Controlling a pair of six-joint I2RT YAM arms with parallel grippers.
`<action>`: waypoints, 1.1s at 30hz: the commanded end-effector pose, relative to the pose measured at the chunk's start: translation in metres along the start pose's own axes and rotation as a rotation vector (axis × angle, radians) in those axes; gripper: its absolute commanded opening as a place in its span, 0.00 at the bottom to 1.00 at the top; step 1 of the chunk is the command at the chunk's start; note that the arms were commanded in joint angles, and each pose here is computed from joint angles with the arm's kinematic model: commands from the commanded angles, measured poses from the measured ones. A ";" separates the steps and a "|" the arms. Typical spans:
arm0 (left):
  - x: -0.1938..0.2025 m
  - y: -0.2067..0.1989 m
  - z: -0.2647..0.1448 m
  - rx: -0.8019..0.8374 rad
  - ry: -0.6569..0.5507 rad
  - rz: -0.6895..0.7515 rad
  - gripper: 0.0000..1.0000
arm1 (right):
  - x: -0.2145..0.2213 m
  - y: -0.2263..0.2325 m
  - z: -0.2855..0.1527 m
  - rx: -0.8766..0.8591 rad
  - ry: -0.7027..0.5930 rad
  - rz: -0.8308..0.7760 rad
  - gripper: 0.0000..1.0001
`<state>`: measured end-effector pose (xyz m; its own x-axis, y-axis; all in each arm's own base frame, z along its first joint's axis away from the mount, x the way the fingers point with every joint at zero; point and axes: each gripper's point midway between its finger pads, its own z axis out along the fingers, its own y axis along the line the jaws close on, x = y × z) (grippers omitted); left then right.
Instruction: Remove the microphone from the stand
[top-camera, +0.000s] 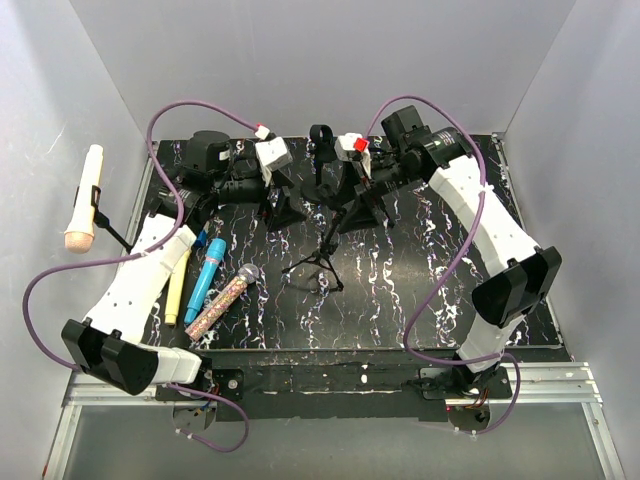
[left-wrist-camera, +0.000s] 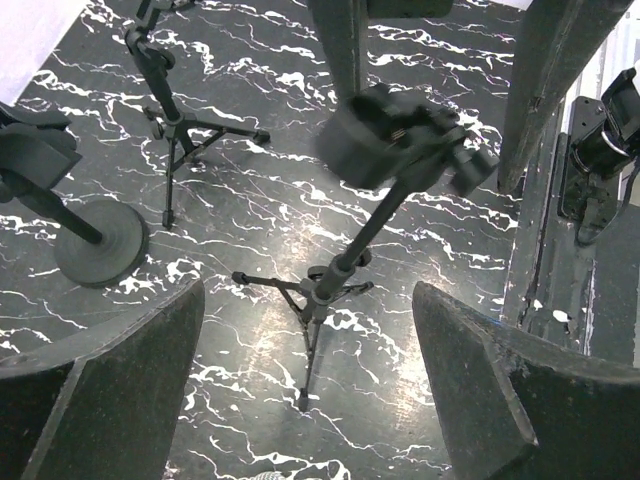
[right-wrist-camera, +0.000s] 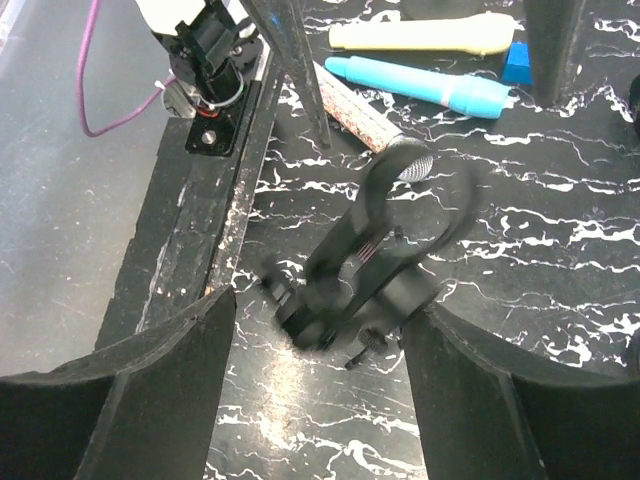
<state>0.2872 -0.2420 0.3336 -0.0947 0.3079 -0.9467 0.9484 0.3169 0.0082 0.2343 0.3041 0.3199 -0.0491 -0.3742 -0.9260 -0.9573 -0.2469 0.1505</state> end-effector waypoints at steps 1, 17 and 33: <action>-0.001 -0.006 0.000 0.018 -0.020 0.015 0.84 | -0.011 -0.002 -0.006 0.062 -0.013 -0.028 0.76; 0.012 -0.002 0.021 0.065 -0.062 -0.017 0.86 | 0.011 -0.002 -0.056 0.276 0.016 0.072 0.87; 0.015 0.007 0.056 0.034 -0.204 -0.160 0.51 | 0.065 -0.001 -0.054 0.491 -0.016 0.213 0.84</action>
<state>0.3111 -0.2746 0.2832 -0.2218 0.1448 -0.9643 0.9311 0.3251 -0.1654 0.2342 0.2306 0.2693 -0.2675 -0.4083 -0.8728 -0.9583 0.2073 0.1968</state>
